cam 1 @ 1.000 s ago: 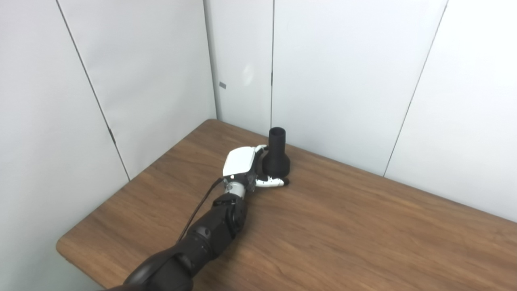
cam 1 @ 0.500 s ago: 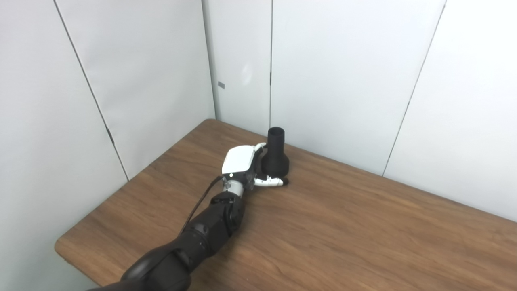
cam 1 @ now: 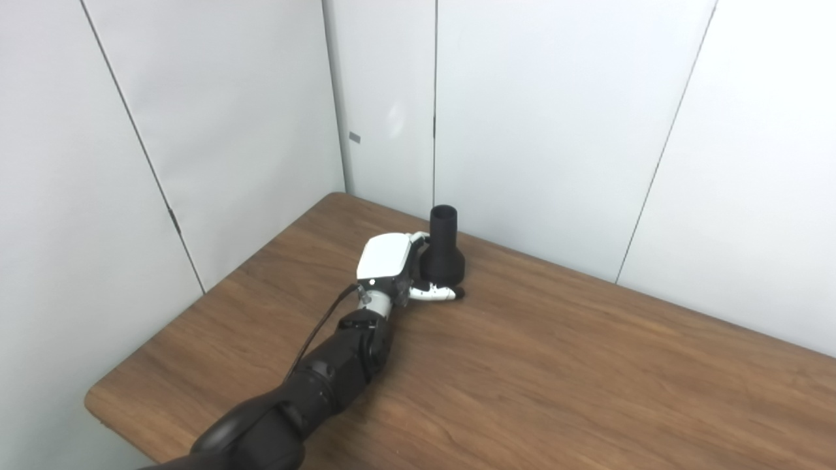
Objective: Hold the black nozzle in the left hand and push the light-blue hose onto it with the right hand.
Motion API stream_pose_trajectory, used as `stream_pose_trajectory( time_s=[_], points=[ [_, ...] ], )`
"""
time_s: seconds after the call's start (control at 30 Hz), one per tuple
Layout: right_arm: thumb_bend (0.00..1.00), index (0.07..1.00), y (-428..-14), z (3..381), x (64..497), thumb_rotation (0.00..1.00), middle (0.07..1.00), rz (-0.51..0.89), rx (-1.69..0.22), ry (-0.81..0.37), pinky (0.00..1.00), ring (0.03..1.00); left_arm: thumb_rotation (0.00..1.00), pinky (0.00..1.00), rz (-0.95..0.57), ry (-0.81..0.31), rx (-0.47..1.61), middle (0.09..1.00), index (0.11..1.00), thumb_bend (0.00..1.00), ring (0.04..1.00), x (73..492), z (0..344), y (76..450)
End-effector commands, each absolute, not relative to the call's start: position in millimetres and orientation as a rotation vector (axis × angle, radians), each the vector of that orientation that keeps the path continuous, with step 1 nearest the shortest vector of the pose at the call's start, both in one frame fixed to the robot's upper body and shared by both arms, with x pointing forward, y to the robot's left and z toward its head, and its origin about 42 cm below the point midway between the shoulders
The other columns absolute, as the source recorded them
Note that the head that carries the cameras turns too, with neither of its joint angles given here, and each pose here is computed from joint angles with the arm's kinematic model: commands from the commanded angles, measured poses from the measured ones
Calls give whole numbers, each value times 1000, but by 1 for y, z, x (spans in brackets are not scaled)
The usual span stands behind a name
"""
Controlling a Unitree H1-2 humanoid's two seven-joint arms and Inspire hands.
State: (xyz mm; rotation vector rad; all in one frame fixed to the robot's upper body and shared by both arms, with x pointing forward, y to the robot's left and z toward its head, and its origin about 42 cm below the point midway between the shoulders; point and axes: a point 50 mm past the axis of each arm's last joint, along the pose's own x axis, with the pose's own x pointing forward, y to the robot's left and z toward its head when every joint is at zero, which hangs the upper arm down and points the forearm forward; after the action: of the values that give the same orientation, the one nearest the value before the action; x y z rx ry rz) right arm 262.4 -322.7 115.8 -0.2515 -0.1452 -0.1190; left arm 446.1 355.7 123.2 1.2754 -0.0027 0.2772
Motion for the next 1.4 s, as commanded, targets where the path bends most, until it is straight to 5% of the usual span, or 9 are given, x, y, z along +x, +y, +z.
stream_pose_trajectory(
  time_s=[0.0,0.37,0.47,0.57,1.0,1.17,1.27,1.37],
  points=[
    [616,619,-324,122,261,700,648,-115,-253,-177,488,610,333,838,162,65,1275,795,788,1000,755,435,98,345],
    [619,618,-323,123,260,707,643,-111,-264,-189,479,601,272,840,132,87,1209,765,794,1000,737,435,99,337],
    [615,616,-323,123,260,704,641,-112,-263,-186,476,597,256,645,126,96,1187,759,786,1000,696,435,98,334],
    [624,615,-322,124,259,705,638,-113,-256,-185,467,591,251,596,118,120,1174,775,807,1000,708,437,96,333],
    [636,610,-321,124,257,704,635,-112,-257,-177,468,587,255,623,103,104,1185,763,794,1000,697,441,97,328],
    [627,616,-321,125,257,700,640,-108,-250,-177,477,588,263,731,100,125,1176,770,800,1000,721,442,95,328],
    [616,618,-321,126,256,696,641,-106,-250,-180,478,592,275,753,88,110,1186,712,791,1000,671,441,94,326],
    [606,619,-321,125,256,687,642,-104,-249,-179,481,593,259,899,90,108,1182,622,777,1000,695,441,93,324]
  ],
)
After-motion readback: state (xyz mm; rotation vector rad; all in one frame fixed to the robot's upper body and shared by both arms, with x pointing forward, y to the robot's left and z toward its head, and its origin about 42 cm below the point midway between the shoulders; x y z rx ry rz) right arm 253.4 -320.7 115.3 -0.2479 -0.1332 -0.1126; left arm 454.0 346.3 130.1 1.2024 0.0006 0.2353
